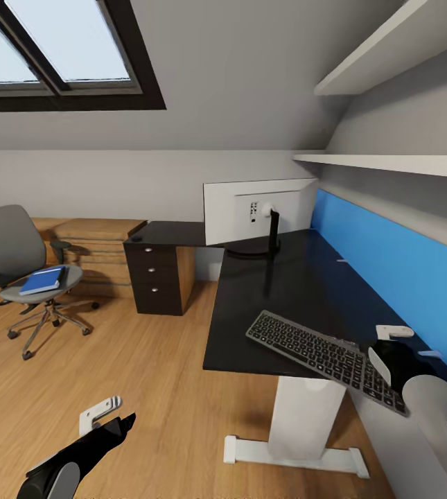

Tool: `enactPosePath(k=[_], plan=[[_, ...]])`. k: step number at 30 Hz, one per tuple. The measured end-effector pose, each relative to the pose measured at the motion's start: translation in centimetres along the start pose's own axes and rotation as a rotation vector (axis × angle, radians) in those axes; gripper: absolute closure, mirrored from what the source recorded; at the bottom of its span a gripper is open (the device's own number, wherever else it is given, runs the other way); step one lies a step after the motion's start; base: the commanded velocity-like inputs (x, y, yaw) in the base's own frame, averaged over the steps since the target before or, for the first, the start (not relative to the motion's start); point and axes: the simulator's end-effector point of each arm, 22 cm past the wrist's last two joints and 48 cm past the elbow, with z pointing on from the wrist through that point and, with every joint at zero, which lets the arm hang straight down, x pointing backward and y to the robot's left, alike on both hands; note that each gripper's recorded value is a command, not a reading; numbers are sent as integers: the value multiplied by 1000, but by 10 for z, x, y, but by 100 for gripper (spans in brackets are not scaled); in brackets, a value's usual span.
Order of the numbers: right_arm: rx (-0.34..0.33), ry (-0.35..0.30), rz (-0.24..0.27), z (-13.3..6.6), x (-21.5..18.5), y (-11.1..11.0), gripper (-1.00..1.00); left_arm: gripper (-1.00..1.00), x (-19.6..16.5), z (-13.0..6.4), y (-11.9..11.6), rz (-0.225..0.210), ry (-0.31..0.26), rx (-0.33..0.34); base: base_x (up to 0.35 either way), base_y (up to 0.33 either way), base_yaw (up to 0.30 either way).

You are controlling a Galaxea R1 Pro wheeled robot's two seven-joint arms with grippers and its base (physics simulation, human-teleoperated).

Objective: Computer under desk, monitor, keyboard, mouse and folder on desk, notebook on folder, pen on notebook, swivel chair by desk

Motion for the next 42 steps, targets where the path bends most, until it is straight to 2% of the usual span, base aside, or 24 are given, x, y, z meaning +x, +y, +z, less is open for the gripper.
enactPosePath(k=[42], plan=[[1,-2,-2,0,-1,0,-100,-100,0,0,-1,0,1,2,-93,49,0]])
